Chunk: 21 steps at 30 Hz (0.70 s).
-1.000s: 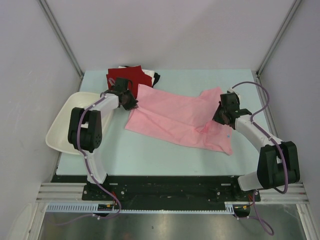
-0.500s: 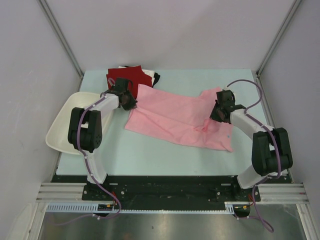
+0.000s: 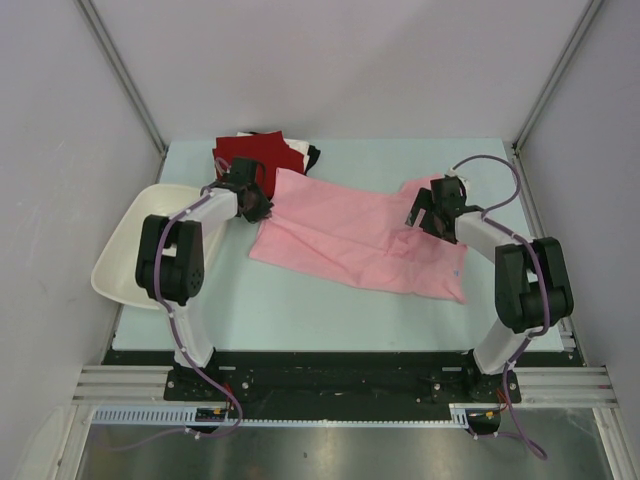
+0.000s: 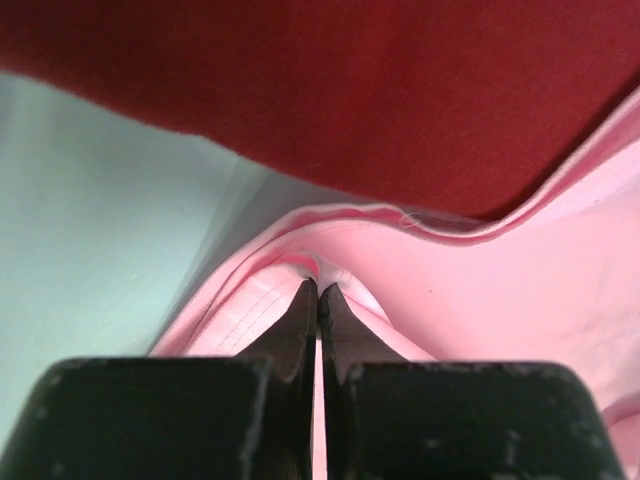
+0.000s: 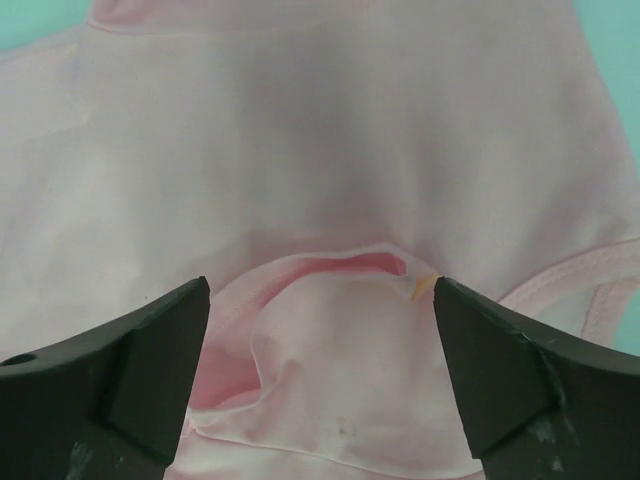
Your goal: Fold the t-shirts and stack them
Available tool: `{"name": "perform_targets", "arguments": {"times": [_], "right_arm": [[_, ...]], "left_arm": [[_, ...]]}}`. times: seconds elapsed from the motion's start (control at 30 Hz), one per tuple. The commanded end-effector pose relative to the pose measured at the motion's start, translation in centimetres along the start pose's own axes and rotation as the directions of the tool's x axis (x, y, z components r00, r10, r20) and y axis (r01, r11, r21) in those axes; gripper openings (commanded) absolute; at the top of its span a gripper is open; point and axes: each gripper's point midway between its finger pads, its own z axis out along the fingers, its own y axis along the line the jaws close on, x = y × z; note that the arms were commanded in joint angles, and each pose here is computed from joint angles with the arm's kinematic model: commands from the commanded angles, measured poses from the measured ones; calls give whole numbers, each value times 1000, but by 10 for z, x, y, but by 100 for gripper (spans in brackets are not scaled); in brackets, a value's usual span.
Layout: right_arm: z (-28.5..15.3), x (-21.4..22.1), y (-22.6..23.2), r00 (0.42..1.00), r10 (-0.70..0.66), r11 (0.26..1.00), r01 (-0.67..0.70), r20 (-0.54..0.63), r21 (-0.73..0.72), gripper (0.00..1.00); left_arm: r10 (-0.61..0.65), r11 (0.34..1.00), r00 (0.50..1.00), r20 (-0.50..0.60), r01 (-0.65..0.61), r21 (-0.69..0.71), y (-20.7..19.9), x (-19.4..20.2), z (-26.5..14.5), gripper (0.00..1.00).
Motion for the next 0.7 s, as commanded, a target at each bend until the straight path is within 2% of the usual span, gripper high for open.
{"name": "perform_targets", "arguments": {"times": [0.0, 0.03, 0.1, 0.2, 0.33, 0.37, 0.47, 0.67], "right_arm": [[-24, -50, 4, 985, 12, 999, -18, 175, 33, 100], [-36, -52, 11, 981, -5, 999, -1, 195, 32, 100], [-72, -60, 17, 965, -36, 999, 28, 261, 36, 100], [-107, -45, 25, 960, -97, 995, 87, 263, 51, 100], [-122, -8, 17, 974, -139, 989, 129, 179, 68, 100], [-124, 2, 17, 974, -153, 987, 144, 170, 64, 100], [-134, 14, 8, 970, -150, 988, 142, 189, 56, 100], [-137, 15, -2, 971, -134, 990, 124, 199, 62, 100]], "left_arm": [[-57, 997, 997, 42, 59, -45, 10, -1, -18, 2], [-74, 996, 994, 83, 77, -38, 12, -7, -32, 3], [-105, 994, 990, 98, 108, -26, 22, 4, -40, 6], [-125, 992, 986, 107, 126, -8, 32, 18, -58, 7], [-138, 990, 985, 105, 140, -16, 52, 39, -74, 11], [-134, 989, 983, 123, 140, -41, 64, 44, -76, 19], [-128, 990, 981, 146, 136, -48, 73, 46, -76, 27], [-126, 991, 977, 172, 130, -11, 40, 12, -77, 27]]}}
